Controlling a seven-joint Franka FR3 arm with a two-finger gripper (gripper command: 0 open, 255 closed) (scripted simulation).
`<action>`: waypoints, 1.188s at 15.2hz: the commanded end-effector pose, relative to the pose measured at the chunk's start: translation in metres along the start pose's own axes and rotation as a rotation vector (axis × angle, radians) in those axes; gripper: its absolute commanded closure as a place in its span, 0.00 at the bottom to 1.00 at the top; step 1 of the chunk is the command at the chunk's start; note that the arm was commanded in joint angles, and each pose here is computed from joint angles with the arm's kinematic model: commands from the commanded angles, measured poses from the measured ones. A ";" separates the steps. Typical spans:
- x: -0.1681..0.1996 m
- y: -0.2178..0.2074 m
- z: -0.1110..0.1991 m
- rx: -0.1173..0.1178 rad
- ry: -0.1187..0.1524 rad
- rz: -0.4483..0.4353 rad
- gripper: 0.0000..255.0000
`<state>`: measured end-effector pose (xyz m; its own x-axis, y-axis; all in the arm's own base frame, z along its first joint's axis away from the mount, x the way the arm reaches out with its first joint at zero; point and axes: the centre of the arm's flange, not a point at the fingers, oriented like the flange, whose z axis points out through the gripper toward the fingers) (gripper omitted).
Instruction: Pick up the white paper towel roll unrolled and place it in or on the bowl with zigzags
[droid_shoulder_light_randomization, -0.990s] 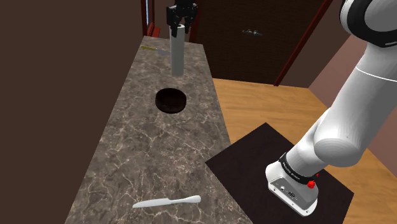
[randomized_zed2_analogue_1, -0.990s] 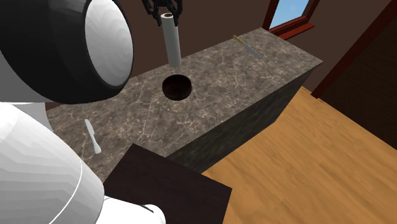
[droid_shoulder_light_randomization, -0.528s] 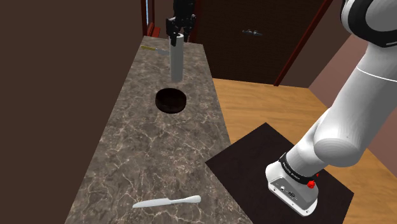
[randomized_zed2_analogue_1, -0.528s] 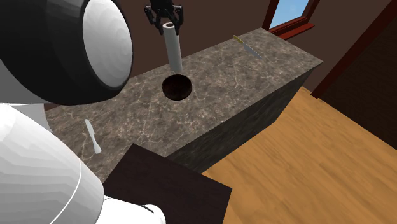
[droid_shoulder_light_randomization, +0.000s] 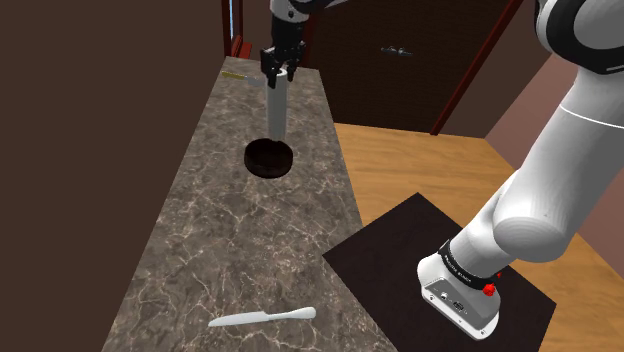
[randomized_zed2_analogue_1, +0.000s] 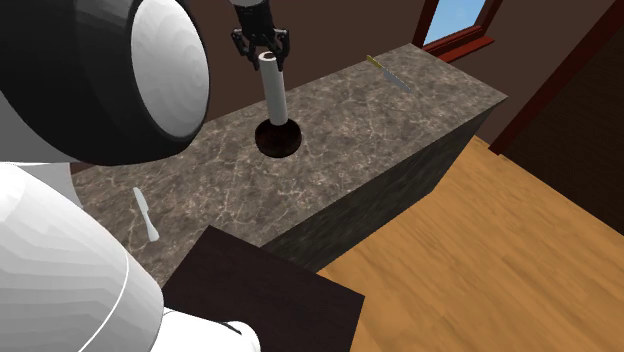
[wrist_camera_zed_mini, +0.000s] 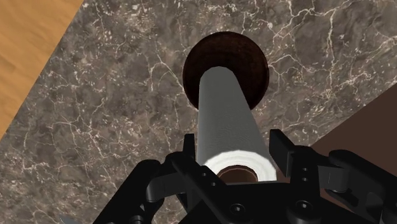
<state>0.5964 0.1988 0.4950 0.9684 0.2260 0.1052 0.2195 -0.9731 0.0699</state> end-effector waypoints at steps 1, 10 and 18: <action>-0.001 -0.002 0.010 0.000 0.001 0.000 1.00; -0.006 -0.005 0.057 0.000 0.001 0.000 1.00; -0.006 -0.005 0.063 0.000 0.001 0.000 1.00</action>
<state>0.5968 0.1998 0.4316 0.9684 0.2260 0.1055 0.2195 -0.9731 0.0698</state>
